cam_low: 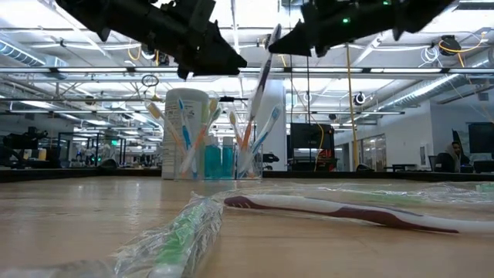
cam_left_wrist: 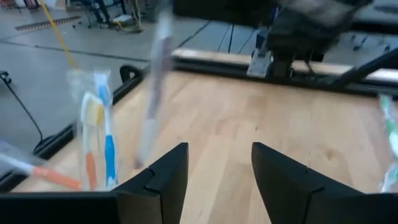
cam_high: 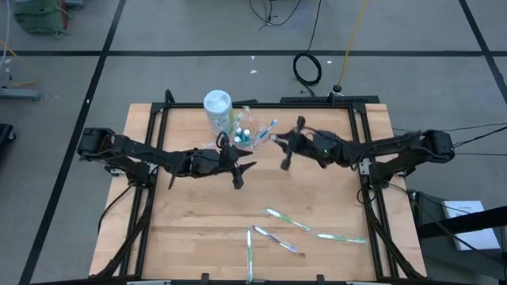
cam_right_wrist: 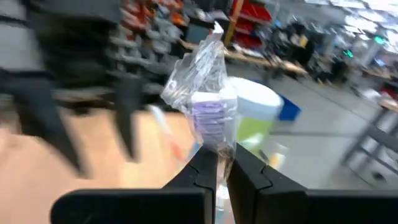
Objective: Pick & Place toothbrushing station
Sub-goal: Put the purple toothbrush into the transparent organizer
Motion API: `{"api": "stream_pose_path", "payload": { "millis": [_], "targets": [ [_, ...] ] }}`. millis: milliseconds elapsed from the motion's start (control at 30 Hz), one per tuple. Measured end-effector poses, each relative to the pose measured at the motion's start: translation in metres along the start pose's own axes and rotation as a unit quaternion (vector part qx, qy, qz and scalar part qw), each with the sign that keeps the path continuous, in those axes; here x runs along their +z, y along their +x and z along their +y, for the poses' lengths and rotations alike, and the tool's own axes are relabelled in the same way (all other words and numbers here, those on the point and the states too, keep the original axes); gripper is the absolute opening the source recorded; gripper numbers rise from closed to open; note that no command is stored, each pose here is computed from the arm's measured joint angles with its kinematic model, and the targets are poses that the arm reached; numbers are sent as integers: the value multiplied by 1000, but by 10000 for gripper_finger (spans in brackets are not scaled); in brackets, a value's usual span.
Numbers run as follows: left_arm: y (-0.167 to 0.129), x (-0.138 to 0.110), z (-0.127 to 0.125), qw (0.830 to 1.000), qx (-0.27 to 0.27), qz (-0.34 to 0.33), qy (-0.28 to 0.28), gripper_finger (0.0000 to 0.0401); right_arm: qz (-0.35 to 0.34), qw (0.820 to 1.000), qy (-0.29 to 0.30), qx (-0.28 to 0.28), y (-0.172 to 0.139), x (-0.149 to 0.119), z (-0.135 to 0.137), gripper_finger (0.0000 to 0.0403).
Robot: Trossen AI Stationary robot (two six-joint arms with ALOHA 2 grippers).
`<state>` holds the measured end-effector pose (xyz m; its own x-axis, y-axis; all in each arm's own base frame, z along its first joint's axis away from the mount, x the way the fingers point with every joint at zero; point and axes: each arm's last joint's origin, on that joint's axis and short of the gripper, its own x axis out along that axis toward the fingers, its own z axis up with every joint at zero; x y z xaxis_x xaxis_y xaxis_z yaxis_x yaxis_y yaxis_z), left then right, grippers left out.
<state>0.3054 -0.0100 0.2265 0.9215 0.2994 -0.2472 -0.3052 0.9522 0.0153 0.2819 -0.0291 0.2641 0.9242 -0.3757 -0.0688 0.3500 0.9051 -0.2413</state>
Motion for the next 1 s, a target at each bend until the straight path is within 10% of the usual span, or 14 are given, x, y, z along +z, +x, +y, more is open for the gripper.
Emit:
{"api": "stream_pose_path", "payload": {
  "millis": [1000],
  "targets": [
    [1, 1, 4, 1000, 6, -2, 4, 163, 150, 986, 64, -45, 70, -92, -40, 48]
  ]
}}
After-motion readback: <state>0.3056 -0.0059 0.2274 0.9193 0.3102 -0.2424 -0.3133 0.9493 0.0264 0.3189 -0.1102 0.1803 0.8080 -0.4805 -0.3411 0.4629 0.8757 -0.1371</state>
